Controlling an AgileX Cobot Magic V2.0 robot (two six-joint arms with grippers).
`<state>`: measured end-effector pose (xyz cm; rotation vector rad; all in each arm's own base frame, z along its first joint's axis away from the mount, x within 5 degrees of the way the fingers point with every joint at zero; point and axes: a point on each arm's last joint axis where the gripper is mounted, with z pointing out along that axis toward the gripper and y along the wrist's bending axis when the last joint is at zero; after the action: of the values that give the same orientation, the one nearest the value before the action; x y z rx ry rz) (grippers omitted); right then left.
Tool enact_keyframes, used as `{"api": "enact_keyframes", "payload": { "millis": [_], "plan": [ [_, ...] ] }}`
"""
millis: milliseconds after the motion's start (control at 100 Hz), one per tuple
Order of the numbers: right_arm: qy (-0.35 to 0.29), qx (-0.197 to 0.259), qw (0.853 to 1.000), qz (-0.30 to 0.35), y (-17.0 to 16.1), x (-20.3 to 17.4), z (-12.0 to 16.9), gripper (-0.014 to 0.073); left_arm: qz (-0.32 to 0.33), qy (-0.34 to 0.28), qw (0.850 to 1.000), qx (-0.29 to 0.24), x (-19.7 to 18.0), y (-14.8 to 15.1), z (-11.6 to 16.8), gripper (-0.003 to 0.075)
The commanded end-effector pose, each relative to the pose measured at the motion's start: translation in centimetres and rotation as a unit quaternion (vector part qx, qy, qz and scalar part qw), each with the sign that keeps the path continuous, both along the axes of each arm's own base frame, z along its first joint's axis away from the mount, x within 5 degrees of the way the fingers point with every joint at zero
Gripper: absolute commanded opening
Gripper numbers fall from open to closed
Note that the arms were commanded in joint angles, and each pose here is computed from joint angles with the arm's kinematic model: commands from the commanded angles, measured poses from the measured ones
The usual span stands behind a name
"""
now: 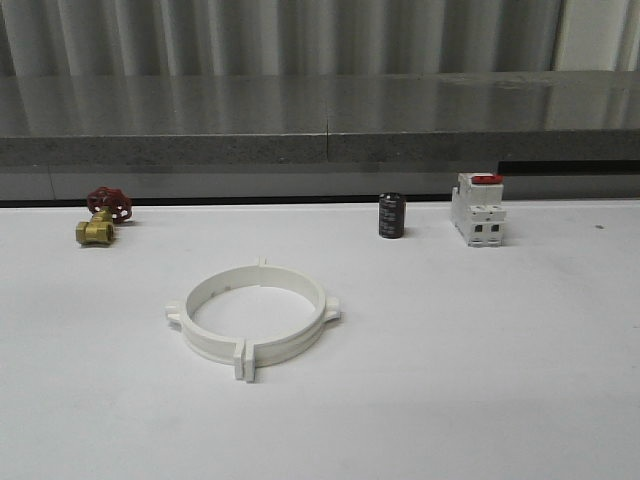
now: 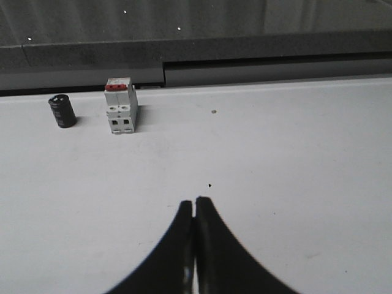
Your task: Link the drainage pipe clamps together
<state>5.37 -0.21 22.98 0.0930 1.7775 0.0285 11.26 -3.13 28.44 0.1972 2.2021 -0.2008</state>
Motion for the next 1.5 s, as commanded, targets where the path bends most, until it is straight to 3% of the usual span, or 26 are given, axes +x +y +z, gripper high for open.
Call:
{"api": "enact_keyframes", "payload": {
  "millis": [0, 430, 1490],
  "plan": [
    [-0.079, -0.007, 0.997, 0.012, 0.1, -0.4, 0.4, -0.0067, -0.003, -0.044, 0.999, -0.017, 0.4, -0.2, 1.3, -0.0021],
    [-0.124, -0.005, 0.991, 0.057, 0.6, 0.1, -2.5, -0.0067, -0.003, -0.042, 0.999, -0.016, 0.4, -0.2, 1.3, -0.0021],
    [-0.128, -0.005, 0.99, 0.057, 0.6, 0.1, -2.4, -0.0067, -0.003, -0.041, 0.999, -0.016, 0.4, -0.2, 1.2, -0.0021]
  ]
}}
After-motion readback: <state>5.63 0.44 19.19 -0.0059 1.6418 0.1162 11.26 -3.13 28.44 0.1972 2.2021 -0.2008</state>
